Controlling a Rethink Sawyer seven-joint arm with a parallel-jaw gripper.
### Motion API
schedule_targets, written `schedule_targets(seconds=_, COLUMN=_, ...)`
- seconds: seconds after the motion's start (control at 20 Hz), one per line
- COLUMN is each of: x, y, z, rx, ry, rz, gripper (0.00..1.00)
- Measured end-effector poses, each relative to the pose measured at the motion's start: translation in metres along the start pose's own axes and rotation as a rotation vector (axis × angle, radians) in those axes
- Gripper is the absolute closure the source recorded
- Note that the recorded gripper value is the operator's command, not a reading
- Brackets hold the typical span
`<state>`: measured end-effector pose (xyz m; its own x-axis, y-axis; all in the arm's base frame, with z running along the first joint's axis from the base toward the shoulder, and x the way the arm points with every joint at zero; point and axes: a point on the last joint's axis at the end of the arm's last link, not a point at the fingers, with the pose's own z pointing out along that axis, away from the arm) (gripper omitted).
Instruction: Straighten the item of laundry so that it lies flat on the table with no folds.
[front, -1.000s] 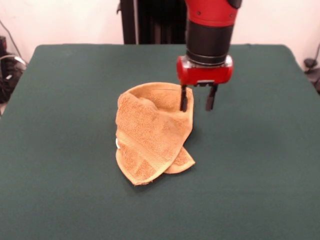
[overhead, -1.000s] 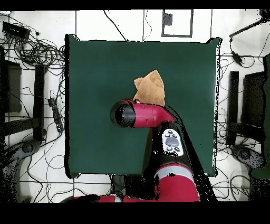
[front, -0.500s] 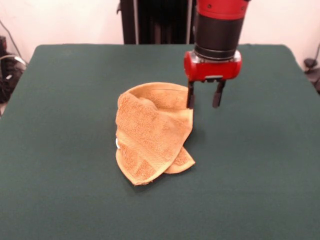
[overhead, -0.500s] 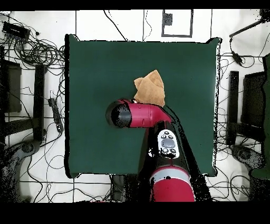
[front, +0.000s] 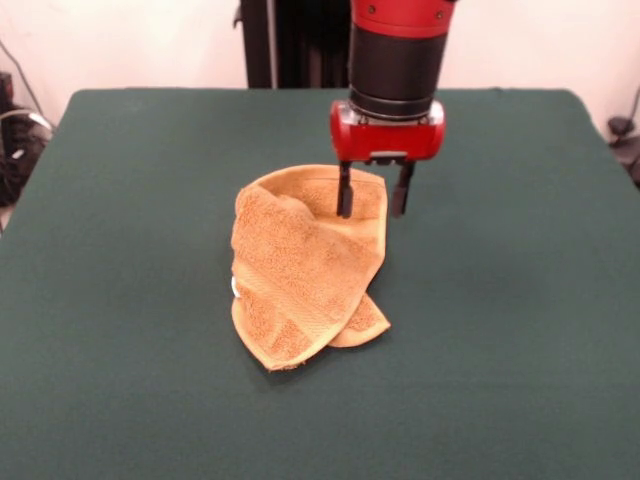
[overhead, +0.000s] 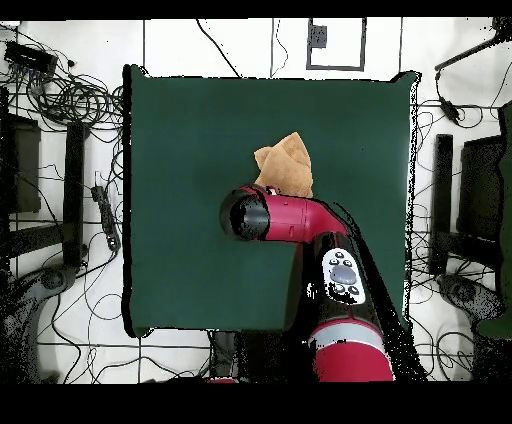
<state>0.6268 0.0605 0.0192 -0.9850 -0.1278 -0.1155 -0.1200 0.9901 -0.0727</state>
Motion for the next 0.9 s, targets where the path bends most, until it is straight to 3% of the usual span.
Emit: schedule_targets(seconds=0.9, x=0.004, y=0.017, z=0.000, rx=-0.005, ry=0.006, rz=-0.025, gripper=0.00)
